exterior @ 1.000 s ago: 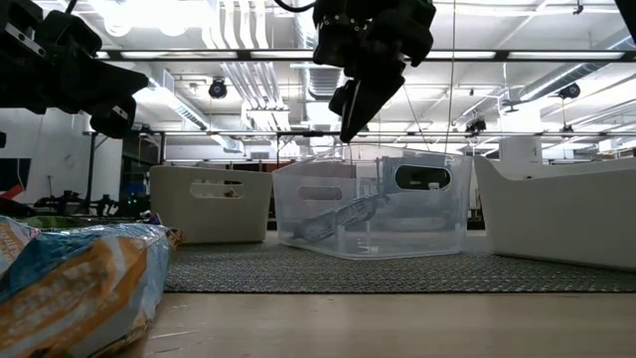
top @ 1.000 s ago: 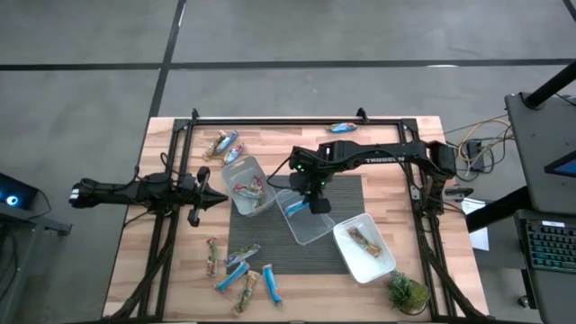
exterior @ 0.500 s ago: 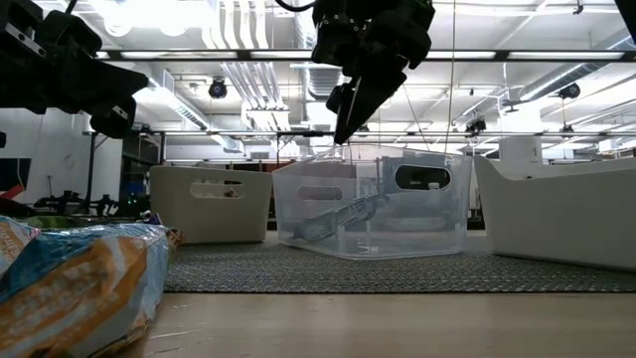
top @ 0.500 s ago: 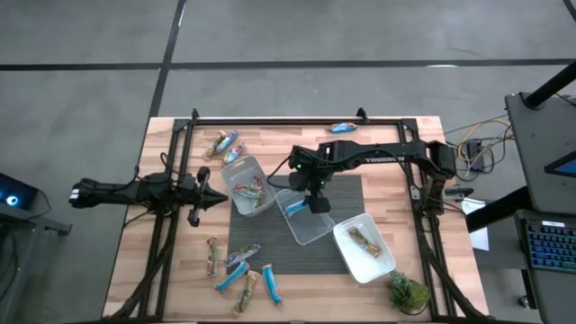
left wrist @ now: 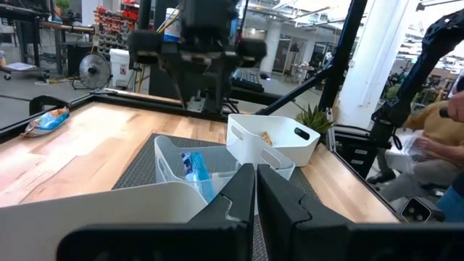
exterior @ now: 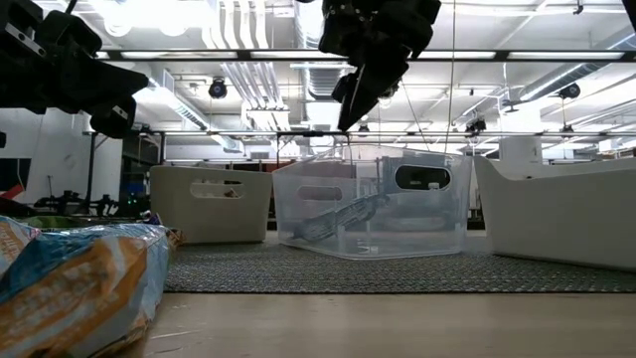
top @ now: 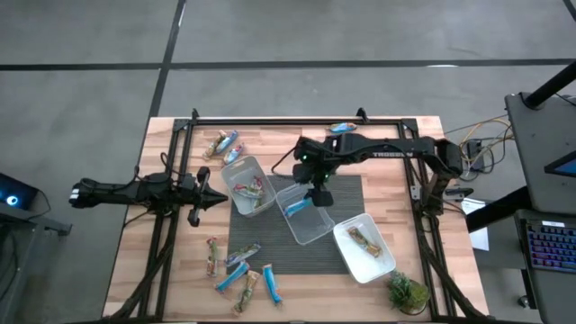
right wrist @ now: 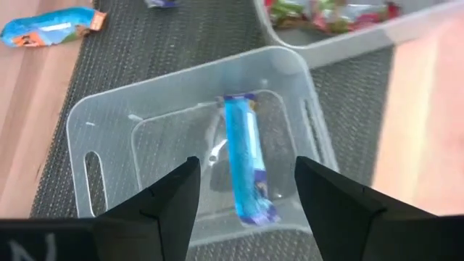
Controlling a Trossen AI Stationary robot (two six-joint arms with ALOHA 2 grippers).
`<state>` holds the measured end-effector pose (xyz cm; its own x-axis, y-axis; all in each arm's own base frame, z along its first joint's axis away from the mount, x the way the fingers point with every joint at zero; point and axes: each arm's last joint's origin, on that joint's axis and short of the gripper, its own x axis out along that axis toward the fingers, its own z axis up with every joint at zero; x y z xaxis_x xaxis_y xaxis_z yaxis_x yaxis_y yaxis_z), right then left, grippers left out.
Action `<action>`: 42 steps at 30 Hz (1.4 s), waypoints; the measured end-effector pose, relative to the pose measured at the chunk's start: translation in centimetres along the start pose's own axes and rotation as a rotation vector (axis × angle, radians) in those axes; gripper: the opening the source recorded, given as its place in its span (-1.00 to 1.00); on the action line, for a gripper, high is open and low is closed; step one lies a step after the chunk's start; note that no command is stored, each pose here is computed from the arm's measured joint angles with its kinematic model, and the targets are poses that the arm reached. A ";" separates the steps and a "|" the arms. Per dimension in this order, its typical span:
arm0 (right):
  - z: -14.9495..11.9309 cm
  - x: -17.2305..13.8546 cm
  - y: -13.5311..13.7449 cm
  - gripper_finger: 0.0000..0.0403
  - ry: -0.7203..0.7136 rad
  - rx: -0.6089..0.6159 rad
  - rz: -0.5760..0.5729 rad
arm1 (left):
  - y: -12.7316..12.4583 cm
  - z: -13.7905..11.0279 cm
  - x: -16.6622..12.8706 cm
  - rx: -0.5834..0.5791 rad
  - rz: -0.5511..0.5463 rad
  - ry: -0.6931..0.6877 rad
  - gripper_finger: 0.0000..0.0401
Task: Pick and place Granola Bars by type
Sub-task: Put the yellow granola bar into the white bin
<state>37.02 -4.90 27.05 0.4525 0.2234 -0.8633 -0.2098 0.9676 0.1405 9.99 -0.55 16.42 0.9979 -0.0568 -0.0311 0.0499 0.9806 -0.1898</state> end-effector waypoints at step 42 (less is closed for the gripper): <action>-11.0 -12.8 -14.7 0.06 0.074 0.314 -0.478 | 0.0 0.0 0.0 0.000 0.000 -0.001 -1.00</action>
<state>24.80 -23.26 30.71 0.3691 -0.2452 -0.8965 0.2760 0.9500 -0.1462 9.99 -0.55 16.43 0.9979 -0.0571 -0.0303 0.0504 0.9806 -0.1894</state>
